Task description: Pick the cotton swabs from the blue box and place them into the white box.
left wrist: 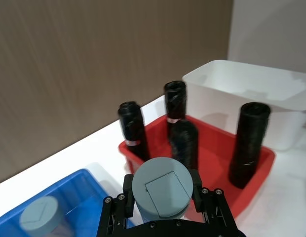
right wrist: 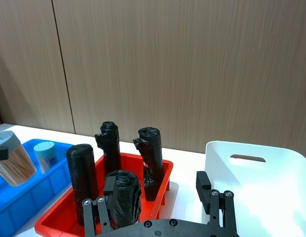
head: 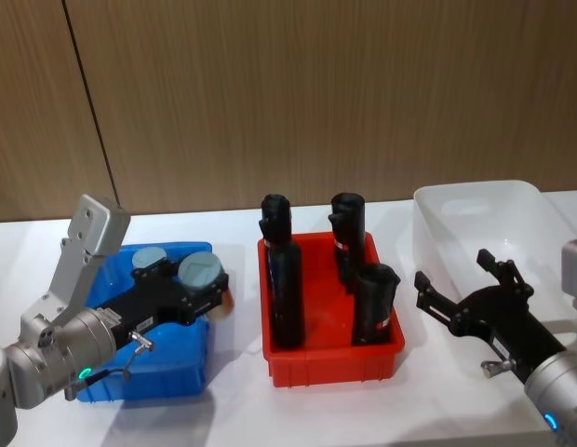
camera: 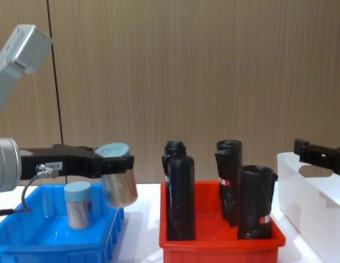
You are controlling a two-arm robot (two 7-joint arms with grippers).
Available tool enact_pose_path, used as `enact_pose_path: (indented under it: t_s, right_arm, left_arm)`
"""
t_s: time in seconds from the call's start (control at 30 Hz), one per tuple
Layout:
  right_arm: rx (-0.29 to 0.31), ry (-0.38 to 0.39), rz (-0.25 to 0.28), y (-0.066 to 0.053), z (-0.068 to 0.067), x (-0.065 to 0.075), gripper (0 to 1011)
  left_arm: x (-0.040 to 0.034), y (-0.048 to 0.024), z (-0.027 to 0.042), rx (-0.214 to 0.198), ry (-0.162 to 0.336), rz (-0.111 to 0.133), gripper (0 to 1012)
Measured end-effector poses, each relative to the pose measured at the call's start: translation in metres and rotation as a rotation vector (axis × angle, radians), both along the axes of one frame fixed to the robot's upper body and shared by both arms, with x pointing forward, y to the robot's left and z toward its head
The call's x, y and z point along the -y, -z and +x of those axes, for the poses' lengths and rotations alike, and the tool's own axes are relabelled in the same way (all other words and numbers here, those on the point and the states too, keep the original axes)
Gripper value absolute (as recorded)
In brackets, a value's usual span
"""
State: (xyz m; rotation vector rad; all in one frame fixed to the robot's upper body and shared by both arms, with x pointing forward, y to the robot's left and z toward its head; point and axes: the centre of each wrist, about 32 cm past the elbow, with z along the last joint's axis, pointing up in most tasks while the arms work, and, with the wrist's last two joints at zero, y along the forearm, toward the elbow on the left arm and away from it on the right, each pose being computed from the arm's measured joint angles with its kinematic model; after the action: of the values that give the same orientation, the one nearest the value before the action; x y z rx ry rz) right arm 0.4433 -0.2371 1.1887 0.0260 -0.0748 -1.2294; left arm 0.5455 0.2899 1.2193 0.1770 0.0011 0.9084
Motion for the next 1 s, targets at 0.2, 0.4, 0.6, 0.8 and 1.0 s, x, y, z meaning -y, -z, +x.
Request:
enact_pose_path:
  t_s: [0.2, 0.4, 0.6, 0.8, 1.0]
  right_arm:
    - [0.0, 0.0, 0.0, 0.0, 0.0, 0.0, 1002]
    - [0.0, 0.0, 0.0, 0.0, 0.0, 0.0, 1002]
    - [0.0, 0.0, 0.0, 0.0, 0.0, 0.0, 1002]
    - [0.0, 0.0, 0.0, 0.0, 0.0, 0.0, 1001]
    - [0.0, 0.0, 0.0, 0.0, 0.0, 0.0, 1002]
  left_arm:
    - [-0.0003, -0.0055, 0.0026, 0.014, 0.109, -0.017, 669]
    - [0.0, -0.0082, 0.0058, 0.018, 0.206, -0.03, 669]
    - [0.0015, -0.0098, 0.0101, 0.016, 0.305, -0.042, 669]
    - [0.0045, -0.0108, 0.0151, 0.012, 0.409, -0.058, 669]
    - [0.0092, -0.0111, 0.021, 0.007, 0.511, -0.073, 669]
